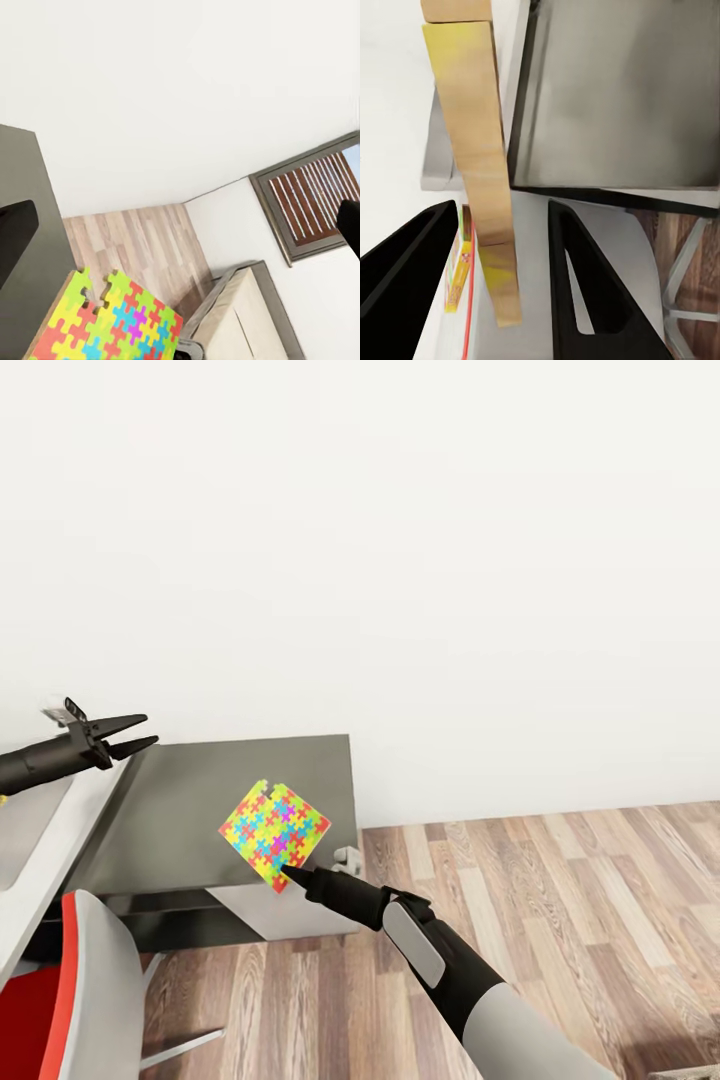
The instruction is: Put all the toys in the child's room - the three board games (two on the bed and one on the table), the two jigsaw puzzles on the table, and the tennis ball on the table - inside the toy box on the table in the child's room.
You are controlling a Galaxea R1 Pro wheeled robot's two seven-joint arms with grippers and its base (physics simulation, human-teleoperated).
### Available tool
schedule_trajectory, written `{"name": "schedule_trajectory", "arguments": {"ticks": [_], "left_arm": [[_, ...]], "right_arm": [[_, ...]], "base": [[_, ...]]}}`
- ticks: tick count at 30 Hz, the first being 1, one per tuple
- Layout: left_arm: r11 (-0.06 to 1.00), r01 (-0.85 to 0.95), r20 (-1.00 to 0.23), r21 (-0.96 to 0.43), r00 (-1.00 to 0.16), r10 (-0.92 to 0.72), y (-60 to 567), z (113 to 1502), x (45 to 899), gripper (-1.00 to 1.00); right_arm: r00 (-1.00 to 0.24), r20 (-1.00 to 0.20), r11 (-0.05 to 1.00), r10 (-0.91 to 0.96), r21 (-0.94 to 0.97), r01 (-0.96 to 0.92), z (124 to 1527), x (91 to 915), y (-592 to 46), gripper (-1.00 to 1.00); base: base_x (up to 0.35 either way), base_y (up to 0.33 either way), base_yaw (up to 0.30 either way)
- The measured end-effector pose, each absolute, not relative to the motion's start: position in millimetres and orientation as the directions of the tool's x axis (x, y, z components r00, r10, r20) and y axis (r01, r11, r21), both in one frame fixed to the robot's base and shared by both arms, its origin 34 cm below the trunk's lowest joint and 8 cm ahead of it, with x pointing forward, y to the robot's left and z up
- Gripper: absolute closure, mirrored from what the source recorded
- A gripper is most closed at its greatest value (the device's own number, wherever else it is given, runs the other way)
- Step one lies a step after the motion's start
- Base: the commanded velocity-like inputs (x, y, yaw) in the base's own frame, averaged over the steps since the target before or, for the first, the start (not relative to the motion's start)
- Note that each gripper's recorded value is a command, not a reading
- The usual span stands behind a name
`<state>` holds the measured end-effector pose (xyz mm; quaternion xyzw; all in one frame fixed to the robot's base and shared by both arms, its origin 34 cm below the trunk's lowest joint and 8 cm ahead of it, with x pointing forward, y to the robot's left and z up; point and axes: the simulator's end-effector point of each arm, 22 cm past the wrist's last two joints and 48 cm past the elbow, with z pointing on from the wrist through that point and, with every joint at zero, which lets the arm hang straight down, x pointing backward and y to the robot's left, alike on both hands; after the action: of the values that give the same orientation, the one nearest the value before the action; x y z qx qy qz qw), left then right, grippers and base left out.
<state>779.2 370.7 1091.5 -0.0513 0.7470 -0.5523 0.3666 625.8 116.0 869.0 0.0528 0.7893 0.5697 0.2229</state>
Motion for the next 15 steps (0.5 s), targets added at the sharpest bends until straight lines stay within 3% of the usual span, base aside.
{"name": "schedule_trajectory", "arguments": {"ticks": [15], "left_arm": [[0.431, 0.33, -0.523, -0.84, -0.704, -0.481, 397, 1118, 765, -1.0]], "right_arm": [[-0.881, -0.328, 0.336, 0.342, 0.918, -0.211, 898, 627, 118, 1.0]], "base": [[0.0, 0.0, -0.093]]}}
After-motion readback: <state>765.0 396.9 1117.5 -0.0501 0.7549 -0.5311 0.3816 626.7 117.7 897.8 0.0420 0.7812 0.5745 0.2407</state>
